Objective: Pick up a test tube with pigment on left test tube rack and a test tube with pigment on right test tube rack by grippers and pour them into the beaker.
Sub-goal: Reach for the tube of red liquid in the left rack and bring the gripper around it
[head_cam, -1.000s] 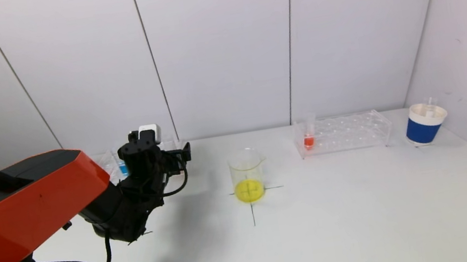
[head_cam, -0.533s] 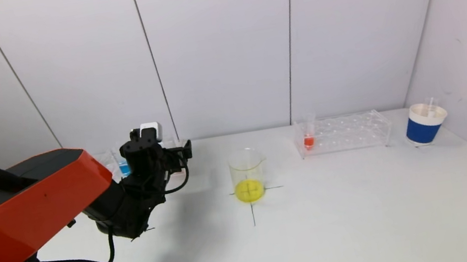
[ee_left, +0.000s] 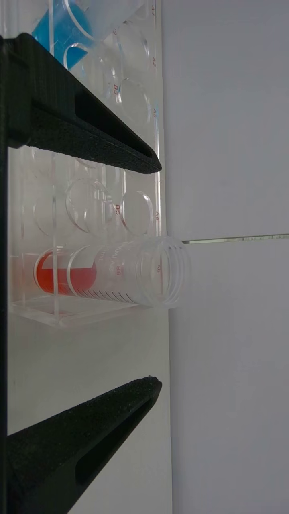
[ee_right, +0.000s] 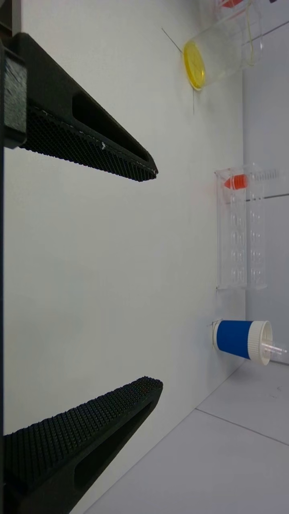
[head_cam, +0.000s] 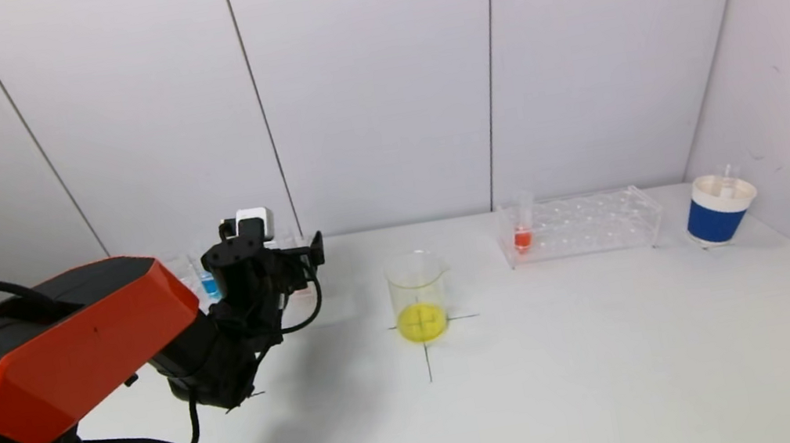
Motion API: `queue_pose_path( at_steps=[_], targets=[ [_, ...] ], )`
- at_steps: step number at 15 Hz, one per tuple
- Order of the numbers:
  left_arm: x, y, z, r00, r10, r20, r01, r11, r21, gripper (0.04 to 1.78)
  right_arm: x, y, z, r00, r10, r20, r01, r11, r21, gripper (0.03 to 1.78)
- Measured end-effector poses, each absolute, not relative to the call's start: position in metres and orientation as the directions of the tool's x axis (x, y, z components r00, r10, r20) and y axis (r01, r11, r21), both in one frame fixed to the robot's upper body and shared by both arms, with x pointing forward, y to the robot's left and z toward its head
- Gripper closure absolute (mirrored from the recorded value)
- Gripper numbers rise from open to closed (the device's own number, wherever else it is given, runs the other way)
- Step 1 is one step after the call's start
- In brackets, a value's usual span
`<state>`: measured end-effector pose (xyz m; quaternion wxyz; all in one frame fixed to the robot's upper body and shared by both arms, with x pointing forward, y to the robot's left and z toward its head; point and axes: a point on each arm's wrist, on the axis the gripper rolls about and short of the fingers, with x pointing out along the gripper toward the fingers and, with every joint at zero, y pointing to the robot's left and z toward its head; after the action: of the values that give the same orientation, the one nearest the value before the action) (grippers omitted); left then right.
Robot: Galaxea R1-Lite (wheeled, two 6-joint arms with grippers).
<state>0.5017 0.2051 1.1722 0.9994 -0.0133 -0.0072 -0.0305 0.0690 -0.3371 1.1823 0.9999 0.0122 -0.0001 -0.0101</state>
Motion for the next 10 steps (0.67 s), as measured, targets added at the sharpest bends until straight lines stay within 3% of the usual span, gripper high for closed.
queue_pose_path(
  at_steps=[10],
  targets=[
    [0.5045, 0.2057, 1.1644, 0.999, -0.041, 0.031, 0.041, 0.999, -0.010, 0.06, 0.0690, -0.3371, 1.1823, 1.000, -0.020, 0.000, 0.020, 0.999, 0.024, 0.04]
  ],
)
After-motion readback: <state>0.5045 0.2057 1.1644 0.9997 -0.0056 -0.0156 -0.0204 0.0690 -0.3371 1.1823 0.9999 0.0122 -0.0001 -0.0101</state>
